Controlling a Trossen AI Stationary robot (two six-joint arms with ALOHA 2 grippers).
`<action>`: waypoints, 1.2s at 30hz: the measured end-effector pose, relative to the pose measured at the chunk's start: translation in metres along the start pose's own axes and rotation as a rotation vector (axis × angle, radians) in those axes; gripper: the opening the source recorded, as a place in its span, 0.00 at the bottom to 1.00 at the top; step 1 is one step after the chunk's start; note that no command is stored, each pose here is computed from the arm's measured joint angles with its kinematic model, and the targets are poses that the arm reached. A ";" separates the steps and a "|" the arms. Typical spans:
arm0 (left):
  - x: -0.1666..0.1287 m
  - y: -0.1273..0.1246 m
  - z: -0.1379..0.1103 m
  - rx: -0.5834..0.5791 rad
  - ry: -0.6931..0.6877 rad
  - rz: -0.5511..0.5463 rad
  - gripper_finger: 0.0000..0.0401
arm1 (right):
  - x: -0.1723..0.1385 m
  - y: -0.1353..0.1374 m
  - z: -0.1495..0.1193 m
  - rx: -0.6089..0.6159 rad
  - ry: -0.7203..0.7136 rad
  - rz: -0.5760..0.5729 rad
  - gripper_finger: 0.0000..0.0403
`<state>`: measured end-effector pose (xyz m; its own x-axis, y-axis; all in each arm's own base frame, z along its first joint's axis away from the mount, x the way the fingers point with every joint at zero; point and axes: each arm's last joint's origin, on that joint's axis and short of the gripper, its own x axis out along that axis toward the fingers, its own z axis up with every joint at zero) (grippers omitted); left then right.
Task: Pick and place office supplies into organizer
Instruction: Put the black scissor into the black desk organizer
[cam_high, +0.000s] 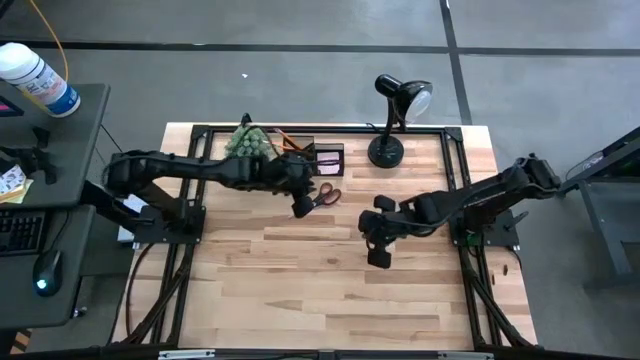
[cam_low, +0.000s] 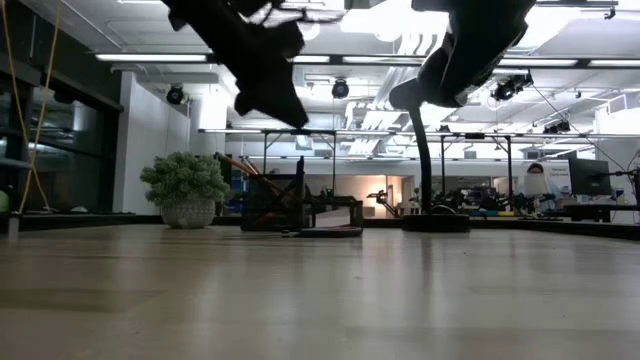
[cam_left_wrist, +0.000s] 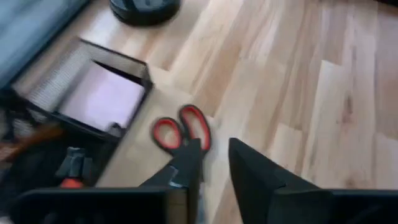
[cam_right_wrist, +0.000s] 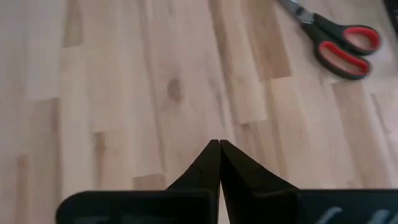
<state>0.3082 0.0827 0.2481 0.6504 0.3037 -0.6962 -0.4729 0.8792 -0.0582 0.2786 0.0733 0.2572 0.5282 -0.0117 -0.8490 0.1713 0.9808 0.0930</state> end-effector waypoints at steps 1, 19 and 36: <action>0.004 0.003 0.000 -0.019 0.017 -0.011 0.21 | -0.001 0.003 0.000 0.001 -0.009 0.008 0.00; 0.075 0.006 0.049 0.090 0.289 0.115 0.52 | -0.008 0.040 -0.017 -0.055 -0.041 0.049 0.01; 0.130 0.002 0.042 0.031 0.532 0.137 0.47 | -0.008 0.042 -0.011 -0.017 -0.096 0.076 0.00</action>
<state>0.4164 0.1392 0.1877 0.1894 0.1958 -0.9622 -0.5093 0.8574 0.0742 0.2725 0.1167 0.2624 0.6163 0.0451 -0.7862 0.1141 0.9827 0.1459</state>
